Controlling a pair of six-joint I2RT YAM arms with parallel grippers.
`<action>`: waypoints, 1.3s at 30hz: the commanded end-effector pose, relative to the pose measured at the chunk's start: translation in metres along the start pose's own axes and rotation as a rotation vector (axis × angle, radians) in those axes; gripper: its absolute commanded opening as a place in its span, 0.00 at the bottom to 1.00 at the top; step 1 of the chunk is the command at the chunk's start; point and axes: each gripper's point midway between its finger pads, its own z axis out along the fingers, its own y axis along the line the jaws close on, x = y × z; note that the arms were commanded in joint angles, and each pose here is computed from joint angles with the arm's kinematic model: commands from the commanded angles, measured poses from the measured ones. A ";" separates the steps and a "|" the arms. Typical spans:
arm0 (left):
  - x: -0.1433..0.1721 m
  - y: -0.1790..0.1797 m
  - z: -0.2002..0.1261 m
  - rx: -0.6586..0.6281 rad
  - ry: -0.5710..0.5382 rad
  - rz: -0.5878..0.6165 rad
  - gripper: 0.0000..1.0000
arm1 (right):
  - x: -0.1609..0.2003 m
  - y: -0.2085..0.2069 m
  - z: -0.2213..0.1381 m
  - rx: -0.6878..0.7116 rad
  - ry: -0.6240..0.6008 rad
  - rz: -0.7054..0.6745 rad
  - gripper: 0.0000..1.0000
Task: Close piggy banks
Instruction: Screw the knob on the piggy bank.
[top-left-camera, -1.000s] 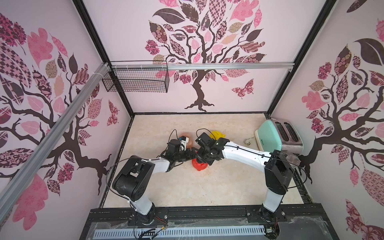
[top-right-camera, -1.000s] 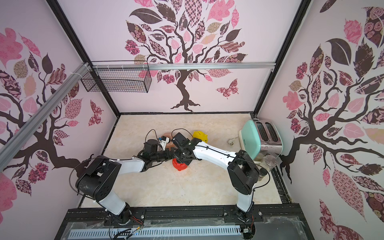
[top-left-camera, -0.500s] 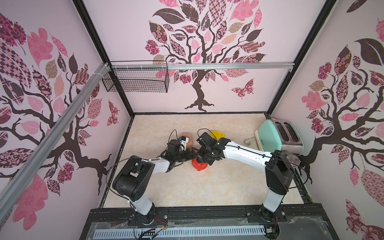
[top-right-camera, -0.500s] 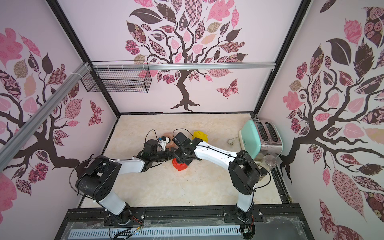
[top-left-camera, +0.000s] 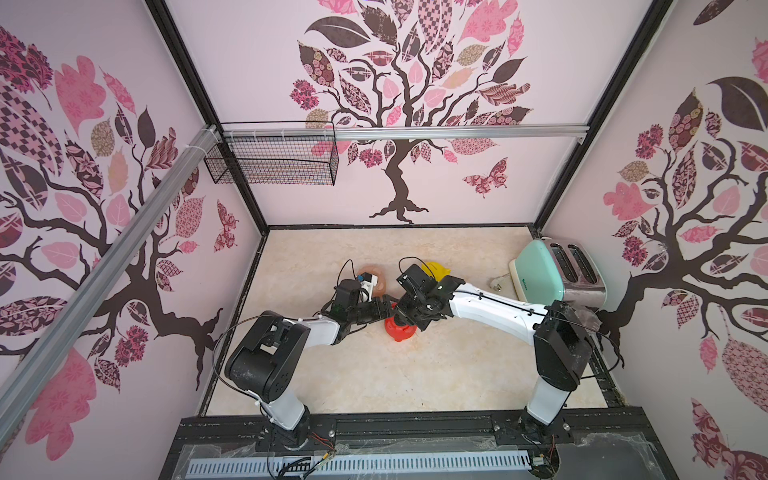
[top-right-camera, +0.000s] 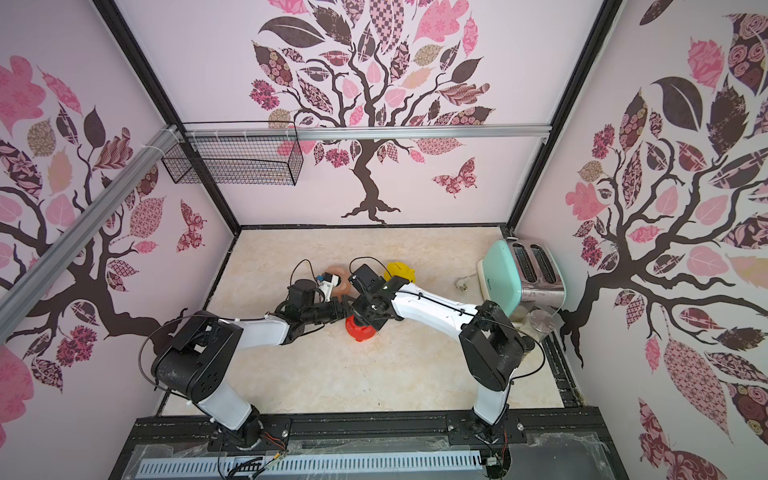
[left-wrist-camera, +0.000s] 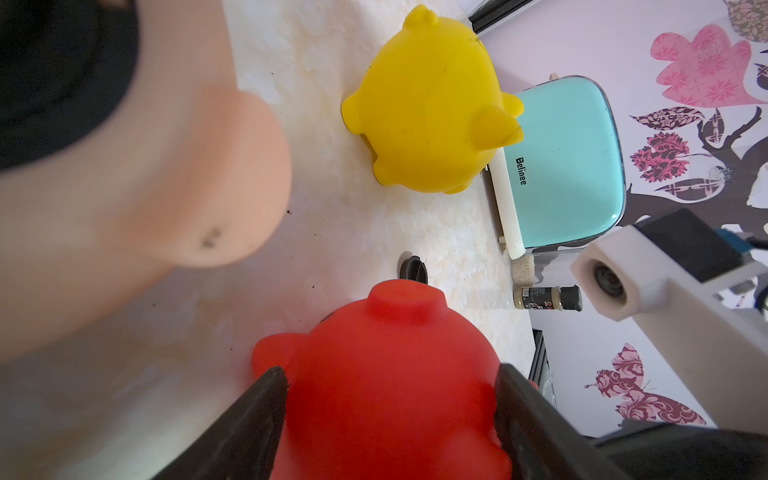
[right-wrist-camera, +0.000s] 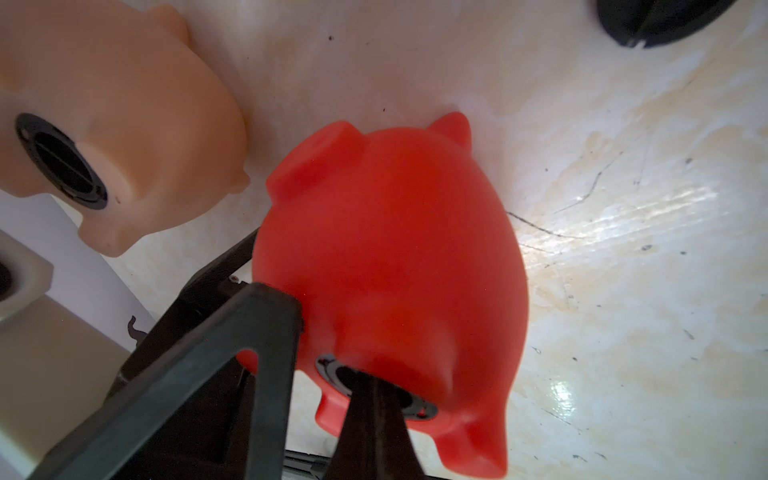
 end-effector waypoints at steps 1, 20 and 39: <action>0.020 0.020 -0.002 -0.066 0.047 -0.035 0.80 | 0.002 -0.023 -0.001 0.096 0.013 -0.013 0.01; 0.019 0.020 -0.003 -0.066 0.041 -0.029 0.80 | 0.007 -0.002 -0.050 -0.014 0.024 -0.128 0.18; -0.016 -0.037 -0.040 -0.033 -0.058 0.071 0.82 | -0.042 -0.041 -0.126 -0.044 -0.295 -0.464 0.26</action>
